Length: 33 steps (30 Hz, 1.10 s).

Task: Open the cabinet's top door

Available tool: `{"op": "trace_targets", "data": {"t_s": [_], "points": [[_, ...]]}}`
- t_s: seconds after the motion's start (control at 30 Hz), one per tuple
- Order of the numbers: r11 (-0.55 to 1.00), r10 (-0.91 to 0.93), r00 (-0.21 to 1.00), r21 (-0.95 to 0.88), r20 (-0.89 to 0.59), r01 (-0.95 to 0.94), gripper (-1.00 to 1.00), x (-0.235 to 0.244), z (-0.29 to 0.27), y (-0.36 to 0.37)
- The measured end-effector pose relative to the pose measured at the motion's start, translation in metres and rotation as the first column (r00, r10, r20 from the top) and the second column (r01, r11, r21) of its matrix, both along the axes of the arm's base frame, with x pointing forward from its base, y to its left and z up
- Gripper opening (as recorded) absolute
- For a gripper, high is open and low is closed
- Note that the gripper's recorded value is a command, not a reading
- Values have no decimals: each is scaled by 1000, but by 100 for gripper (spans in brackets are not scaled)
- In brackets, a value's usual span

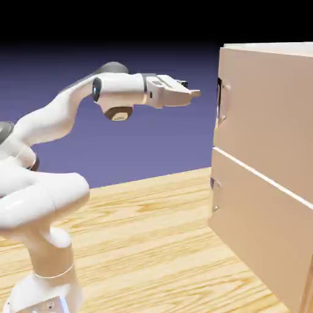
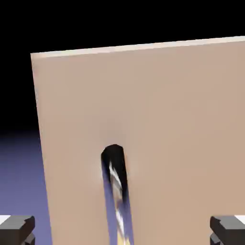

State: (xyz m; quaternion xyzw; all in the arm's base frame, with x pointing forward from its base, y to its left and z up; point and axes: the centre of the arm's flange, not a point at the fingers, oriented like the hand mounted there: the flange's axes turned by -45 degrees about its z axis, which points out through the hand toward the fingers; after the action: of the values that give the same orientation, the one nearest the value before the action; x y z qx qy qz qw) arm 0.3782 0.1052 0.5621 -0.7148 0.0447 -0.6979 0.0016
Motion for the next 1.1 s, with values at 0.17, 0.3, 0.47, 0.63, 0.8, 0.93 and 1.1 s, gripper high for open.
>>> {"op": "trace_targets", "data": {"t_s": [0.17, 0.3, 0.47, 0.63, 0.8, 0.93, 1.1], "points": [[998, 20, 1000, -64, 21, -18, 0, 37, -39, -6], [998, 20, 1000, -67, 23, -19, 0, 63, -40, -6], [998, 21, 1000, -66, 22, -19, -100, 89, -41, -9], [989, 136, 991, -66, 23, -134, -100, 42, -41, -26], [965, 256, 966, -66, 22, -254, -100, -6, -41, -51], [937, 345, 938, -66, 22, -343, -100, -40, -41, -73], [899, 435, 900, -65, 22, -433, -100, -73, -41, -100]]}}
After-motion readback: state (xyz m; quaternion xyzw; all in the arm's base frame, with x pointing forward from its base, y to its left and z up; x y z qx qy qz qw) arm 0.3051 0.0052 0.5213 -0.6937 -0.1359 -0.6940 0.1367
